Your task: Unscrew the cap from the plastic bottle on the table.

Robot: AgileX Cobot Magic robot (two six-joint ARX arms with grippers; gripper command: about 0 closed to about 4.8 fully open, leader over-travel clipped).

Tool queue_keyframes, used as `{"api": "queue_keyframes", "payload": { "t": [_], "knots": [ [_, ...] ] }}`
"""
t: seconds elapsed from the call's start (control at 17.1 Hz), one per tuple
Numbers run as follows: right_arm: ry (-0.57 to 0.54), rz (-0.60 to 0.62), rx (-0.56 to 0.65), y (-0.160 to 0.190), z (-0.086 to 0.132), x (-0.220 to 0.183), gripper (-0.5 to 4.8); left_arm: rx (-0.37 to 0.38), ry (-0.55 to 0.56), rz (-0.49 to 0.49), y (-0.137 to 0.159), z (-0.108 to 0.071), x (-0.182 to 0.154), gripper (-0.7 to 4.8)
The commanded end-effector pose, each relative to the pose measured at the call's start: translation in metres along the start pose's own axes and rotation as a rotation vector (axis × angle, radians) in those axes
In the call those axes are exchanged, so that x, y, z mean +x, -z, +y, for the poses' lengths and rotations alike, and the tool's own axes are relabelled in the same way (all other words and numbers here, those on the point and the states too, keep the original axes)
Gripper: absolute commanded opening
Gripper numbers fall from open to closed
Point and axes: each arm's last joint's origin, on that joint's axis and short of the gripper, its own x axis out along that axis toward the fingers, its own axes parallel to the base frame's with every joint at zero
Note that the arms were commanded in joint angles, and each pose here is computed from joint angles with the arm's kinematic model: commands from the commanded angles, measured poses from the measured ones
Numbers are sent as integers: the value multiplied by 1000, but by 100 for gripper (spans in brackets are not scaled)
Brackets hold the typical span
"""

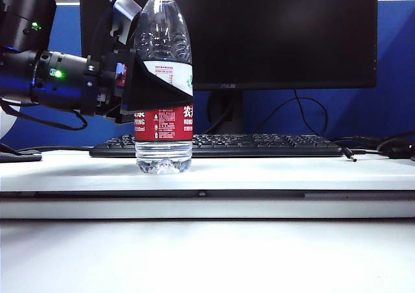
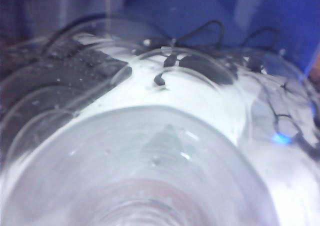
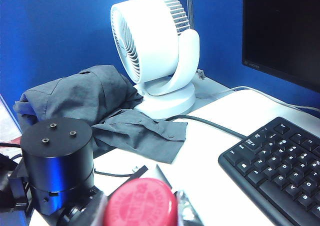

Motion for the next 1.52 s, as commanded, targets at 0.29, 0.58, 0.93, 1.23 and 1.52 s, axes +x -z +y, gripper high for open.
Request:
{"api": "queue_keyframes", "payload": {
  "t": [0.29,0.58,0.93,1.23,1.52],
  "knots": [
    [-2,-72,-20,-9,2,-1,89,-57,-11,54,9,-1,0,316],
    [-1,-103,-9,-12,1,-2,89,-56,-11,54,9,-1,0,316],
    [-3,-130,-18,-24,2,-3,89,-58,-11,55,9,-1,0,316],
    [-4,-138,-21,-26,3,-4,89,-58,-11,55,9,-1,0,316],
    [-4,-142,-23,-26,3,-4,89,-54,-11,55,9,-1,0,316]
  ]
}}
